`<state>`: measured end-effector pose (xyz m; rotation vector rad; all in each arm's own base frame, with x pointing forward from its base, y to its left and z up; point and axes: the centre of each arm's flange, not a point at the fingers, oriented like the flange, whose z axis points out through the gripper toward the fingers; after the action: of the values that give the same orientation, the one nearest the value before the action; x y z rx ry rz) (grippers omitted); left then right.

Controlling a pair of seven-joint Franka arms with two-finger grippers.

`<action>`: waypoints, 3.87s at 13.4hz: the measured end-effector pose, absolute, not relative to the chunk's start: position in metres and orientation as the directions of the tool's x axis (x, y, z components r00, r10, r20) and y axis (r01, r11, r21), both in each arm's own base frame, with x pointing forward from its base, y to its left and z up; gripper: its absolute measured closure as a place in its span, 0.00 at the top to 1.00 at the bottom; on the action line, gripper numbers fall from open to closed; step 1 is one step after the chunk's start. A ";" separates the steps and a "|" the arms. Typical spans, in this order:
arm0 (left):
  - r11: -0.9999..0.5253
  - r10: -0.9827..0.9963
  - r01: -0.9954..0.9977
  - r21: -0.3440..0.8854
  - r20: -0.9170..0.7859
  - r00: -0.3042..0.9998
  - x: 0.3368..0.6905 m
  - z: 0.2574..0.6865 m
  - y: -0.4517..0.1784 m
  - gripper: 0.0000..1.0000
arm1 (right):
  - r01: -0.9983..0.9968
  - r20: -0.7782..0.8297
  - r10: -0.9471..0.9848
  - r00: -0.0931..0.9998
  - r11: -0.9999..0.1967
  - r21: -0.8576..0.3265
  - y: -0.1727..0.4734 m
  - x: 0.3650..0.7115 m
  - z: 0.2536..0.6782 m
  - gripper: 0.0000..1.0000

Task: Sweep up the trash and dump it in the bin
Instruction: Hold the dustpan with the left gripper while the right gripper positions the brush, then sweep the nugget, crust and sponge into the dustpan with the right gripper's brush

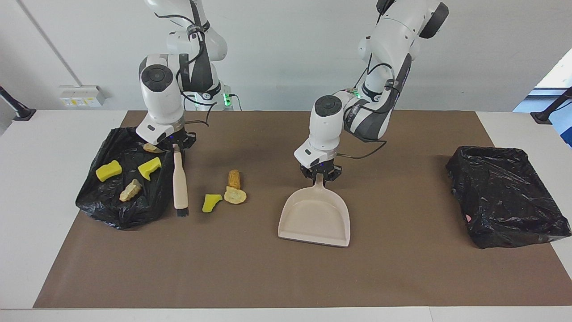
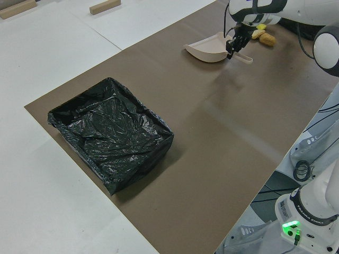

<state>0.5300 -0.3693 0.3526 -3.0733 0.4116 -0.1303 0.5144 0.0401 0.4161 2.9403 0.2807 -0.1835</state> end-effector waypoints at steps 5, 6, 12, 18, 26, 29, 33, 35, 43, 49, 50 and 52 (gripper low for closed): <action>-0.811 -0.565 -0.566 -0.147 -0.050 0.823 0.519 0.379 -0.352 0.33 | 0.173 -0.131 0.152 0.980 -0.970 0.169 0.072 0.522 0.410 0.26; -0.773 -0.611 -0.615 -0.154 -0.081 0.788 0.516 0.383 -0.348 0.33 | 0.164 -0.135 0.142 0.981 -0.972 0.168 0.078 0.526 0.401 0.26; -0.523 -0.828 -0.845 -0.111 -0.171 0.535 0.515 0.382 -0.337 0.33 | 0.199 -0.139 0.171 0.975 -0.955 0.221 0.087 0.556 0.369 0.26; -0.321 -0.916 -0.945 -0.063 -0.231 0.326 0.488 0.372 -0.344 0.33 | 0.270 -0.191 0.232 0.954 -0.941 0.204 0.121 0.555 0.333 0.26; -0.227 -0.935 -0.972 -0.054 -0.268 0.233 0.443 0.358 -0.357 0.33 | 0.249 -0.204 0.244 0.948 -0.968 -0.002 0.217 0.529 0.335 0.26; -0.223 -0.934 -0.973 -0.052 -0.276 0.229 0.440 0.356 -0.355 0.33 | 0.234 -0.213 0.250 0.945 -0.967 -0.098 0.251 0.515 0.338 0.26; -0.222 -0.931 -0.974 -0.052 -0.285 0.228 0.437 0.351 -0.349 0.33 | 0.191 -0.219 0.241 0.945 -0.955 -0.227 0.286 0.501 0.344 0.26; -0.222 -0.932 -0.974 -0.051 -0.284 0.227 0.437 0.350 -0.348 0.33 | 0.174 -0.203 0.231 0.952 -0.949 -0.264 0.293 0.504 0.357 0.26; -0.223 -0.932 -0.974 -0.051 -0.283 0.228 0.437 0.350 -0.347 0.33 | 0.186 -0.213 0.173 0.962 -0.982 0.040 0.178 0.501 0.438 0.26; -0.224 -0.932 -0.973 -0.051 -0.283 0.229 0.437 0.350 -0.347 0.33 | 0.204 -0.288 0.162 0.944 -0.971 0.125 0.113 0.480 0.391 0.26; -0.224 -0.931 -0.973 -0.051 -0.283 0.229 0.437 0.350 -0.347 0.33 | 0.214 -0.286 0.171 0.943 -0.969 0.124 0.116 0.476 0.382 0.26; -0.227 -0.931 -0.973 -0.050 -0.283 0.232 0.439 0.350 -0.345 0.33 | 0.233 -0.293 0.190 0.937 -0.965 0.121 0.124 0.467 0.368 0.26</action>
<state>0.4386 -0.3450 0.3495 -2.2872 1.8006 0.2849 0.4675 0.1236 0.3677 2.9394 0.3229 -0.4219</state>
